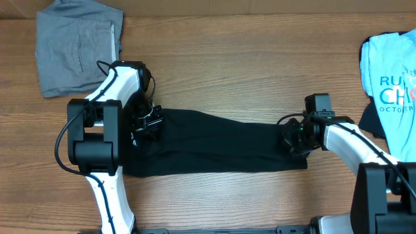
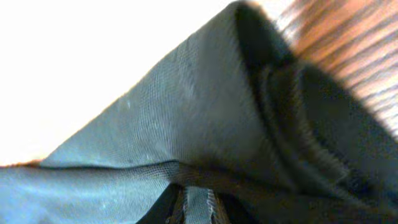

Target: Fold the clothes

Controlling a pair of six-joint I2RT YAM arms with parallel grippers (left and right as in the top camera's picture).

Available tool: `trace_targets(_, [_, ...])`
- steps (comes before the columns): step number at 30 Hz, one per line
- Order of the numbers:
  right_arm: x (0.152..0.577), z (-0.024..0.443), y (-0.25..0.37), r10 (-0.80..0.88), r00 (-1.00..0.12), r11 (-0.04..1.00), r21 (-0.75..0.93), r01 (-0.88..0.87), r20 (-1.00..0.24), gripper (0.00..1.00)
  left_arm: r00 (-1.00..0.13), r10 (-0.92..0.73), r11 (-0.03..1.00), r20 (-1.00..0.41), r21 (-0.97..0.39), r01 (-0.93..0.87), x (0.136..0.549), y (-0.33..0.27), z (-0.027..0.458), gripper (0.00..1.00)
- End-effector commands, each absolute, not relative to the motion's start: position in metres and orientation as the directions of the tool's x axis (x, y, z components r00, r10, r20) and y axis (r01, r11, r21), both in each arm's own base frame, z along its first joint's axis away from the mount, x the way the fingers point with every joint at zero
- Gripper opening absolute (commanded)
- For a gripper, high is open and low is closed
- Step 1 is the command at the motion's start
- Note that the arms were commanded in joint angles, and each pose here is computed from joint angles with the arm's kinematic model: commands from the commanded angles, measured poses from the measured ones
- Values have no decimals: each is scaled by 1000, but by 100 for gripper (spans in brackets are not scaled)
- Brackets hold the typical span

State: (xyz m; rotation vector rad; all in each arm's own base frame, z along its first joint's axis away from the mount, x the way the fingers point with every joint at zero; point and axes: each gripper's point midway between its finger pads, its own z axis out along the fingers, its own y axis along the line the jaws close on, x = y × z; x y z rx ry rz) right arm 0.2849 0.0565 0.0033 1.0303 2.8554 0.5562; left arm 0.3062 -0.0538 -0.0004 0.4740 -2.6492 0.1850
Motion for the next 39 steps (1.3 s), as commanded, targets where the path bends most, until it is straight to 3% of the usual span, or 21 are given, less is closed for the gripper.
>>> trace_targets(1, [303, 7, 38, 651, -759, 716, 328, 616, 3, 16, -830, -400, 907, 389, 39, -419, 315, -21, -30, 4])
trace_targets(5, [322, 25, 36, 623, -781, 743, 345, 573, -45, 15, -825, -436, 888, 361, 25, -458, 324, -10, -30, 4])
trace_targets(9, [337, 52, 22, 629, -772, 758, 294, 583, -93, 4, -836, -446, 883, 318, 4, -469, 336, -4, -16, 4])
trace_targets(13, [347, 93, 6, 641, -757, 760, 244, 603, -128, 7, -872, -440, 888, 214, -40, -458, 356, -1, 17, 5])
trace_targets(14, [350, 106, 4, 628, -766, 771, 243, 589, -136, 13, -883, -436, 890, 175, -58, -451, 361, 0, 31, 10])
trace_targets(15, [352, 118, 3, 613, -777, 783, 241, 573, -143, 19, -889, -435, 891, 147, -71, -448, 364, 0, 42, 23])
trace_targets(16, [352, 127, 2, 597, -789, 796, 236, 558, -146, 36, -895, -429, 894, 120, -83, -440, 367, 0, 53, 34])
trace_targets(17, [350, 135, 2, 580, -803, 808, 227, 544, -141, 71, -900, -426, 896, 94, -94, -434, 368, 0, 64, 53])
trace_targets(18, [346, 139, 2, 566, -814, 818, 217, 533, -131, 90, -904, -420, 899, 74, -103, -426, 368, 0, 73, 86])
trace_targets(19, [341, 141, 3, 552, -826, 827, 206, 523, -117, 100, -909, -414, 902, 54, -111, -417, 367, 0, 83, 100])
trace_targets(23, [311, 127, 8, 501, -866, 856, 155, 494, -8, 100, -915, -401, 908, 30, -120, -402, 356, -1, 109, 100])
trace_targets(29, [286, 92, 12, 458, -886, 876, 132, 464, 74, 100, -916, -392, 911, 92, -98, -400, 339, -2, 110, 100])
trace_targets(39, [263, 33, 49, 366, -919, 858, 328, 395, 149, 100, -913, -373, 919, 165, -73, -388, 320, -5, 112, 100])
